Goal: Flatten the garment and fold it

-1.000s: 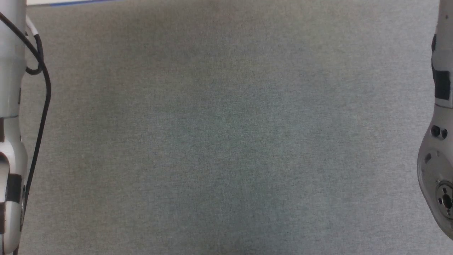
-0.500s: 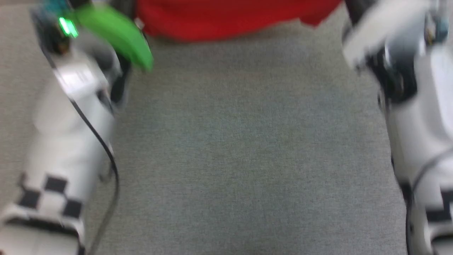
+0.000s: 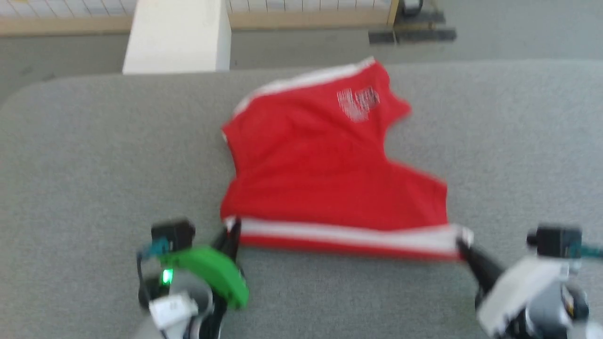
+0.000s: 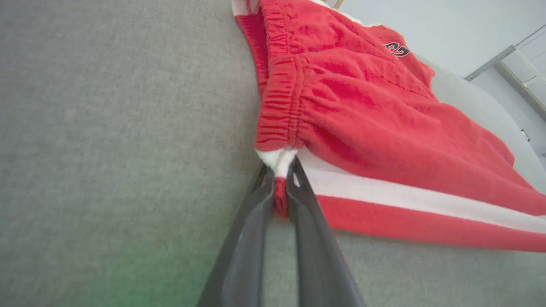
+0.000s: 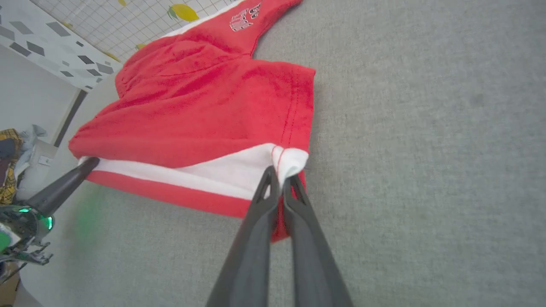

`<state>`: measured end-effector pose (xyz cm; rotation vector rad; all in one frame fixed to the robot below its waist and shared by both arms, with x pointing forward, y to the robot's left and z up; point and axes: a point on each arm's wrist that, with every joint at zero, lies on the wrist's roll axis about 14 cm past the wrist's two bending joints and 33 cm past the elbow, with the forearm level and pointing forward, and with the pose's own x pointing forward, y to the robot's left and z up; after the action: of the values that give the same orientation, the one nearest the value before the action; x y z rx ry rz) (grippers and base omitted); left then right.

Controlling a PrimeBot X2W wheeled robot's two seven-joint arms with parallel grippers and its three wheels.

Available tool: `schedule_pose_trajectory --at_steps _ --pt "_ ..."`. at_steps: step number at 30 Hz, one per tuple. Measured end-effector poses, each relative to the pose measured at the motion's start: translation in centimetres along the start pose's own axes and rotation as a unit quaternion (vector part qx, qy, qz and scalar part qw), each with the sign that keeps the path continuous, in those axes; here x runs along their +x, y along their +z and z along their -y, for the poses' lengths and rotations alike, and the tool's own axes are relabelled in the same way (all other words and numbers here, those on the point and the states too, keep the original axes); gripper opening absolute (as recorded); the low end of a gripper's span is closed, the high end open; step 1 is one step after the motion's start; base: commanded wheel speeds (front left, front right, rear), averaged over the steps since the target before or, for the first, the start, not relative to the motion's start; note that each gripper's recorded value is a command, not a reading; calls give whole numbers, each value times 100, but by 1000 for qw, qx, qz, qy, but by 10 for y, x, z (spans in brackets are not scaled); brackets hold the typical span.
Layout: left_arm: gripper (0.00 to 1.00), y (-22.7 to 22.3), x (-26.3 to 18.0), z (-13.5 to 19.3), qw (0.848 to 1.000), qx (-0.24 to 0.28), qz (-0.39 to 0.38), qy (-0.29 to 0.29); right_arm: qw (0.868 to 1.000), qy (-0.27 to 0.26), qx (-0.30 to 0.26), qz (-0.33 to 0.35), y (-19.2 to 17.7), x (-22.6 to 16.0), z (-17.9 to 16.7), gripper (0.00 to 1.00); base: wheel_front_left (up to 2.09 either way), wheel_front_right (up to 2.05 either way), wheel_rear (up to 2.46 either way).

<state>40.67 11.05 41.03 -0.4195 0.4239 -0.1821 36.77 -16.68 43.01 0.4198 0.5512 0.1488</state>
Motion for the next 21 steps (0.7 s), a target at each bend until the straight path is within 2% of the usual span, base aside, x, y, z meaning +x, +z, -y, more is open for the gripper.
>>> schedule_pose_trajectory --at_steps 5,12,16,18,21 --pt "0 -28 -47 -7 998 -23 -57 25 997 -2 8 -76 -39 -49 -5 0 0 0 0" --pt "0 -49 -103 -15 990 -21 -130 48 987 21 13 -161 -74 -100 -20 0 0 0 0" --pt "0 -30 -109 0 992 -67 -102 30 992 26 9 -123 -49 -105 -22 0 0 0 0" --pt "0 -15 -105 9 992 -104 -76 18 996 29 4 -87 -25 -96 -23 0 0 0 0" --pt "0 -2 -93 12 992 -115 -56 10 999 34 -20 -37 14 -76 -29 0 0 0 0"
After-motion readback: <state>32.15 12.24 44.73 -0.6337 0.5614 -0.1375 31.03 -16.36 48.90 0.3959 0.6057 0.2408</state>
